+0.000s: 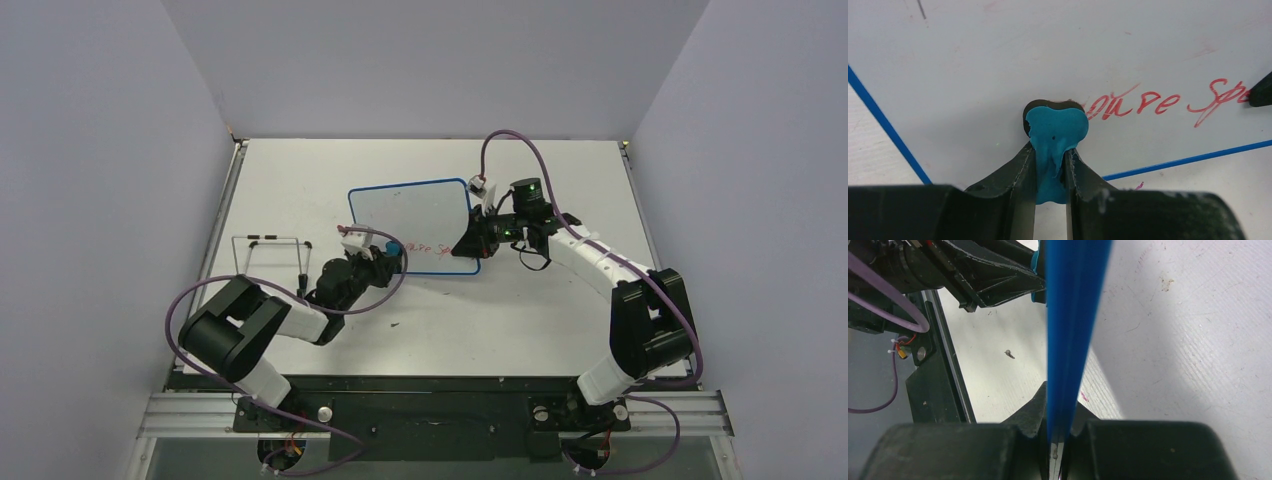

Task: Erase the whiteboard
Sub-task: Erase the whiteboard at the whiteboard stand.

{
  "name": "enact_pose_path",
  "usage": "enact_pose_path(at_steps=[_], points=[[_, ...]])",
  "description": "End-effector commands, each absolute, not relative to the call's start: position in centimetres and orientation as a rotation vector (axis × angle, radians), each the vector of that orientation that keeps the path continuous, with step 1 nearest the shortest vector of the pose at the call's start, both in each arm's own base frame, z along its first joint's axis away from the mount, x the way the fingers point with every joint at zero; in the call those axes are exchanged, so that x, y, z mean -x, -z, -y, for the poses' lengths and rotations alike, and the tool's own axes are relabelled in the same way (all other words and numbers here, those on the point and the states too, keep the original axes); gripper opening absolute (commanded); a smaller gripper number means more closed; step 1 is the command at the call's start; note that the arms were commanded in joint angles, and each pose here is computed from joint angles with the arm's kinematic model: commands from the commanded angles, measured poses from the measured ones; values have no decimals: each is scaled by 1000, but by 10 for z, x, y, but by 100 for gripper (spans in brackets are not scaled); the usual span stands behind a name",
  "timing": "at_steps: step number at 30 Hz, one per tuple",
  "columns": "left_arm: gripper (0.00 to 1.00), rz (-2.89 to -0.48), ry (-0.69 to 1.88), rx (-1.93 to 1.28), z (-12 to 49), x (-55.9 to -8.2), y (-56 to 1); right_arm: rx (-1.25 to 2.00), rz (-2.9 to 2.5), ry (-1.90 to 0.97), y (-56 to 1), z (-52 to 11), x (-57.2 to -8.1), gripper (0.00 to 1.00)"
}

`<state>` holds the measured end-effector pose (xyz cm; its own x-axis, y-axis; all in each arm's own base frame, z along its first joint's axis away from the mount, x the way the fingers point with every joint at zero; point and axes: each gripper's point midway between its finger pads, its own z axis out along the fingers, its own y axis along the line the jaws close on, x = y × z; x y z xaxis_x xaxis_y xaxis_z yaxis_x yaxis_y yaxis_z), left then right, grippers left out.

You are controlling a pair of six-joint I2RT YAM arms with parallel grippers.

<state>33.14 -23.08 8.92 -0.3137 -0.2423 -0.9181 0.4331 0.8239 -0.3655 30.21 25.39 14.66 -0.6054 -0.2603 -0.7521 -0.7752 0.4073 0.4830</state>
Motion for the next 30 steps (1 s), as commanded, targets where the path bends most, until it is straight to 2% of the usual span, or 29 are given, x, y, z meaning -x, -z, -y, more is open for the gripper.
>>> enact_pose_path(at_steps=[1, 4, 18, 26, 30], points=[[0, -1817, 635, -54, 207, -336, -75, 963, -2066, -1210, -149, -263, -281, 0], [0, -1806, 651, -18, 203, -335, -76, 965, -2067, -1210, -149, -262, -281, 0], [0, -1682, 713, -59, 259, -321, -106, 970, -2067, -1213, -148, -263, -280, 0], [0, -1687, 634, 23, 215, -349, -115, 972, -2066, -1212, -148, -263, -280, 0], [0, -1723, 606, 20, 204, -346, -103, 973, -2061, -1211, -150, -263, -280, 0]])
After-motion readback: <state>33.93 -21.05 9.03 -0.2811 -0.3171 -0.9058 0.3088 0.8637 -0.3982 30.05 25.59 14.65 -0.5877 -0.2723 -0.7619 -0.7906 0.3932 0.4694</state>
